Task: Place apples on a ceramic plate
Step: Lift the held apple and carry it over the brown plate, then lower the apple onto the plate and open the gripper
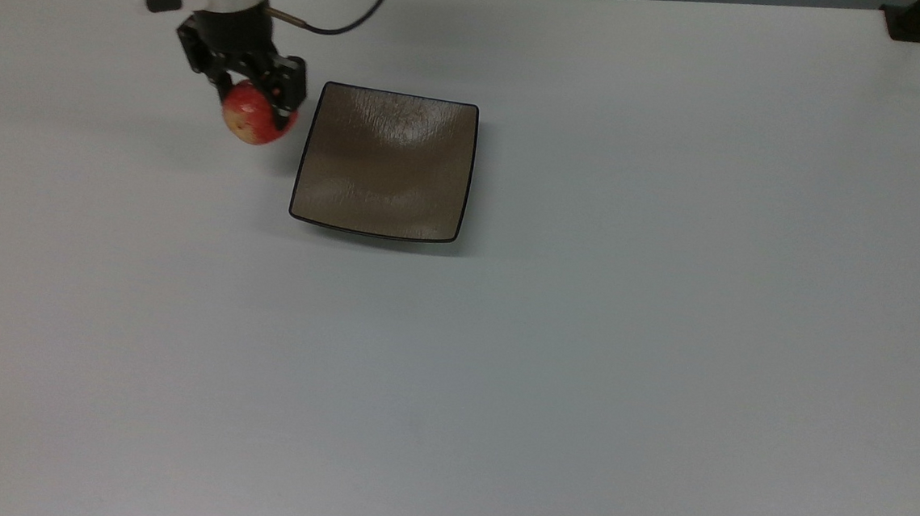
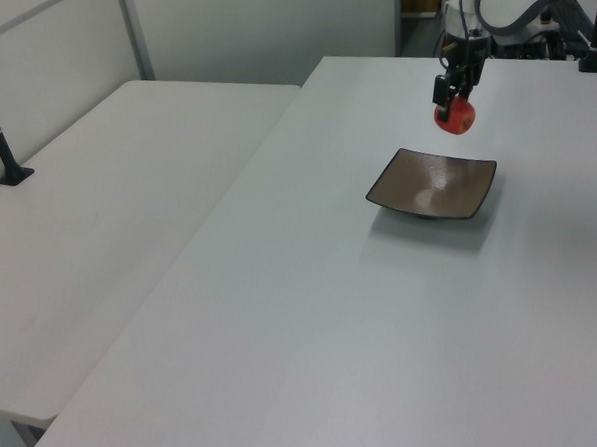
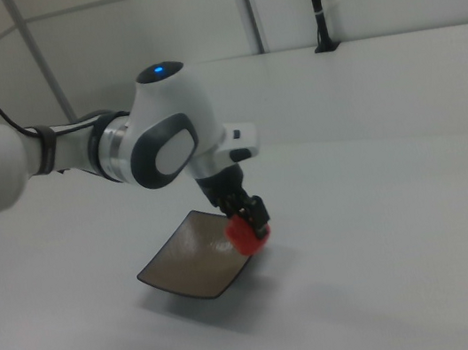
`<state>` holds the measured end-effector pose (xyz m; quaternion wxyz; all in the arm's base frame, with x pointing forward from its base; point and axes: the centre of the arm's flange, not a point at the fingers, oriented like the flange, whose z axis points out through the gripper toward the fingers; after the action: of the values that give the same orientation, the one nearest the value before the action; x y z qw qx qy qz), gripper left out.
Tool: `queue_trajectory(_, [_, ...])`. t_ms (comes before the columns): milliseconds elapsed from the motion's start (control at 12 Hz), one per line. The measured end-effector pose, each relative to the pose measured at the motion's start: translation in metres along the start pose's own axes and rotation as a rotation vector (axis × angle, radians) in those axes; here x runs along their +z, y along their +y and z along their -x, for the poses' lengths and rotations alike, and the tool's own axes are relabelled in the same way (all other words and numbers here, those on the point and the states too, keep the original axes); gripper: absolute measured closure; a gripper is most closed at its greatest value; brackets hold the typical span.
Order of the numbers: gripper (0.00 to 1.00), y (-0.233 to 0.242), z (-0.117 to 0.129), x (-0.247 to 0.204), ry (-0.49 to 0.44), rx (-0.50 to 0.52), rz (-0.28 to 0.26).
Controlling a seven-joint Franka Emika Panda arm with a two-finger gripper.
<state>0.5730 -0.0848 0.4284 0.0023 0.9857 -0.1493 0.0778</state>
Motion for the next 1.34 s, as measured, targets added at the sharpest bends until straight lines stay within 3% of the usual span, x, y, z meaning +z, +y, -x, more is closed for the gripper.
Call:
queue_trajectory(418, [0.28, -0.084, 0.029, 0.010, -0.061, -0.020, -0.017])
queue_trajectory(669, [0.18, -0.085, 0.034, 0.017, -0.083, -0.023, -0.011])
queue_trajectory(753, [0.04, -0.085, 0.034, 0.017, -0.083, -0.023, -0.011])
queue_trajectory(836, [0.00, -0.085, 0.034, 0.017, -0.083, -0.023, -0.011])
queue_trajectory(1338, [0.00, -0.085, 0.034, 0.017, -0.082, -0.023, -0.011])
